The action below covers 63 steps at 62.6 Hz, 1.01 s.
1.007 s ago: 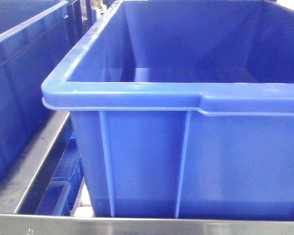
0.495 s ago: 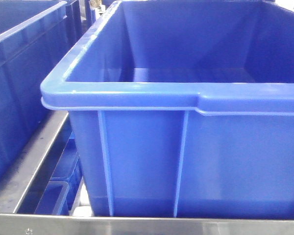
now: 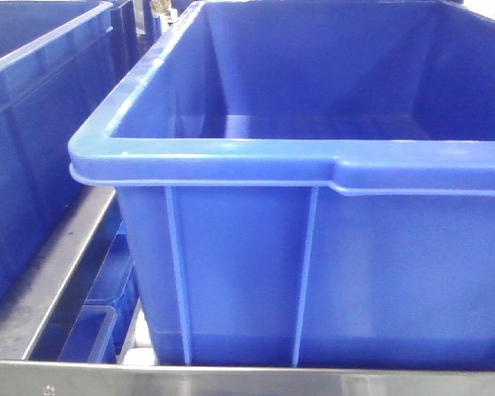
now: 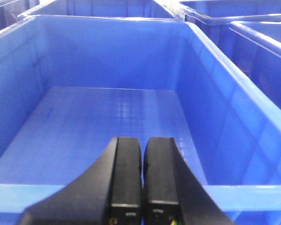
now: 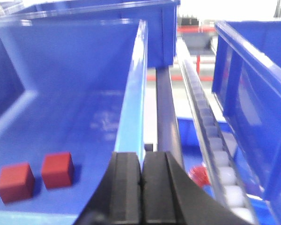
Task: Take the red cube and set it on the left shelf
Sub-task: 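Raise the open right gripper out of the blue bin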
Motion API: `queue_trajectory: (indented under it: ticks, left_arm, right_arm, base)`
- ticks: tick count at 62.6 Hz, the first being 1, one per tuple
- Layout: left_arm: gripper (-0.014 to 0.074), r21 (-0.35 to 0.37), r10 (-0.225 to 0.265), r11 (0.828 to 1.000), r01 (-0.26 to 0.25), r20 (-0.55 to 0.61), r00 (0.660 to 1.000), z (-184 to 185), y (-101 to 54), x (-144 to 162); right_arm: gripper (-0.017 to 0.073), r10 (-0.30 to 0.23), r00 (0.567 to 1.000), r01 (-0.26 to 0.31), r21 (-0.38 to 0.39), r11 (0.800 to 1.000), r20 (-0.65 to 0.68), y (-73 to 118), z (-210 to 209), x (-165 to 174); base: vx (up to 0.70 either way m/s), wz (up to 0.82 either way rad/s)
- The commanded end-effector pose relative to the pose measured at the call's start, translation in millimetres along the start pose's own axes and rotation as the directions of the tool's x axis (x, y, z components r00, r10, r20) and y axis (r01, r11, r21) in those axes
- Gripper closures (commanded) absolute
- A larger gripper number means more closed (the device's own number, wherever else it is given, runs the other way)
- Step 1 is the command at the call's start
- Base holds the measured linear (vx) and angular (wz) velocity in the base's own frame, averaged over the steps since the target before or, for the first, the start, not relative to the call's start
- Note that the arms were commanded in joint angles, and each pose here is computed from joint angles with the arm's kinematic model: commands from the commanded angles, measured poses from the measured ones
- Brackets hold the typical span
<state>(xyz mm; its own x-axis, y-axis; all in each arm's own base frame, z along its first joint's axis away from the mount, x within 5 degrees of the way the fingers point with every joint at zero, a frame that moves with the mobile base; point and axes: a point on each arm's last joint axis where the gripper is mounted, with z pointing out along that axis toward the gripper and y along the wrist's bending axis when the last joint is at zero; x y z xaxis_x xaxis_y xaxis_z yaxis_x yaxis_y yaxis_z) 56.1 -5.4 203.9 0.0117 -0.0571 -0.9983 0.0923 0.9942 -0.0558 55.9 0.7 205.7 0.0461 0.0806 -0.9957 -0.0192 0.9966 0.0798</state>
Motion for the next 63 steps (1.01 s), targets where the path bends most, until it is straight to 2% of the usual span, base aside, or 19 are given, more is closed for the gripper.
queue_trajectory:
  ticks: [1,14,23,39,63]
  left_arm:
    - [0.0492,0.002,-0.007,1.000,0.007,0.061,0.998,-0.2,0.4,0.7]
    - [0.0492,0.002,-0.007,1.000,0.007,0.061,0.998,-0.2,0.4,0.7]
    - [0.0492,0.002,-0.007,1.000,0.007,0.061,0.998,-0.2,0.4,0.7]
    - [0.0492,0.002,-0.007,1.000,0.007,0.061,0.998,-0.2,0.4,0.7]
    - [0.0492,0.002,-0.007,1.000,0.007,0.061,0.998,-0.2,0.4,0.7]
  right_arm:
    - [0.0514,0.015,0.998,-0.015,-0.006,1.000,0.068,0.8,-1.7,-7.8]
    - [0.0514,0.039,0.995,-0.038,-0.006,0.999,0.092,0.8,-1.8,-10.0]
    - [0.0514,0.016,0.994,-0.017,0.004,1.000,0.109,0.3,-2.0,-11.5]
    - [0.0514,0.000,0.995,-0.012,0.120,0.993,0.098,-5.9,-2.2,-10.0]
    - [0.0514,0.002,1.000,-0.005,0.128,0.992,0.018,-6.6,-1.9,-2.8]
  base:
    - [0.00,0.00]
    - [0.00,0.00]
    - [0.00,0.00]
    - [0.00,0.00]
    - [0.01,0.04]
